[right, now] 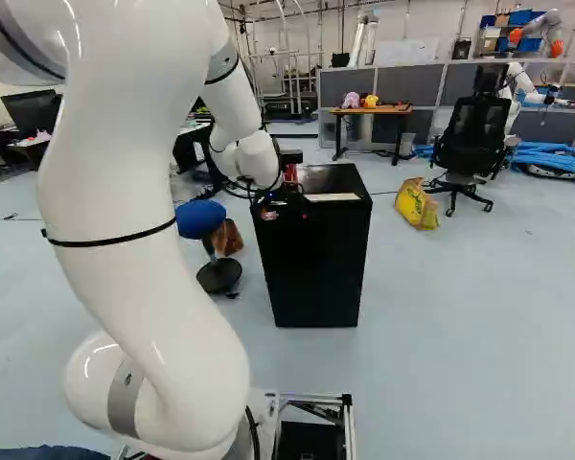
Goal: Grab a drink from the fridge
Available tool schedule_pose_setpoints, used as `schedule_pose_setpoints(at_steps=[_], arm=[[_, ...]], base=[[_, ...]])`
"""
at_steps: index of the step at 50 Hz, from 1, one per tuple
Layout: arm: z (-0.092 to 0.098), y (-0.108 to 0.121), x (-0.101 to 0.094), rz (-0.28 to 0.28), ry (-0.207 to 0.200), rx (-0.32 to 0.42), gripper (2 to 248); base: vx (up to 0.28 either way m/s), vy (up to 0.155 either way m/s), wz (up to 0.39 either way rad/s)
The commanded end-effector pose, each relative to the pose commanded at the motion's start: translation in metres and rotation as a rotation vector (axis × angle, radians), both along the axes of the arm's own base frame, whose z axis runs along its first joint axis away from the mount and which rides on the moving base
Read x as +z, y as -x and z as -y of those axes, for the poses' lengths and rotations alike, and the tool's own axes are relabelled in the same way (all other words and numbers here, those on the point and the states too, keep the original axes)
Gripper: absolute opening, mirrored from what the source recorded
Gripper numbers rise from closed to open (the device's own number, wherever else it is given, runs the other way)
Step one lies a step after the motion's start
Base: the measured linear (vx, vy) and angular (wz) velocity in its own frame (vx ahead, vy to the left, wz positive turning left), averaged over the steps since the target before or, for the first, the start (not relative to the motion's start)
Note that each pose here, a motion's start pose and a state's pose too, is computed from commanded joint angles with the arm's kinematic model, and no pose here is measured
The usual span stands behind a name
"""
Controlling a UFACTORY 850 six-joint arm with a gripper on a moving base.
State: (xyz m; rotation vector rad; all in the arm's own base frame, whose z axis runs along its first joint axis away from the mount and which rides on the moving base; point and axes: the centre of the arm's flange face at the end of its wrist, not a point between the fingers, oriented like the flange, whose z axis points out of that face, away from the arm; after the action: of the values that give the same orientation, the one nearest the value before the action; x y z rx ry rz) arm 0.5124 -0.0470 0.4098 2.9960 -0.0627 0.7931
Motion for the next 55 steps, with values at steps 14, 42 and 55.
schedule_pose_setpoints(at_steps=[14, 42, 55], arm=[[-0.006, 0.024, 0.001, -0.008, -0.001, 0.008, 247], [-0.022, 0.06, 0.005, 0.075, 0.001, 0.038, 247], [-0.029, 0.062, 0.009, 0.144, 0.003, 0.054, 247]], base=[[0.0, 0.0, 0.0], [0.0, 0.0, 0.0], [0.0, 0.0, 0.0]])
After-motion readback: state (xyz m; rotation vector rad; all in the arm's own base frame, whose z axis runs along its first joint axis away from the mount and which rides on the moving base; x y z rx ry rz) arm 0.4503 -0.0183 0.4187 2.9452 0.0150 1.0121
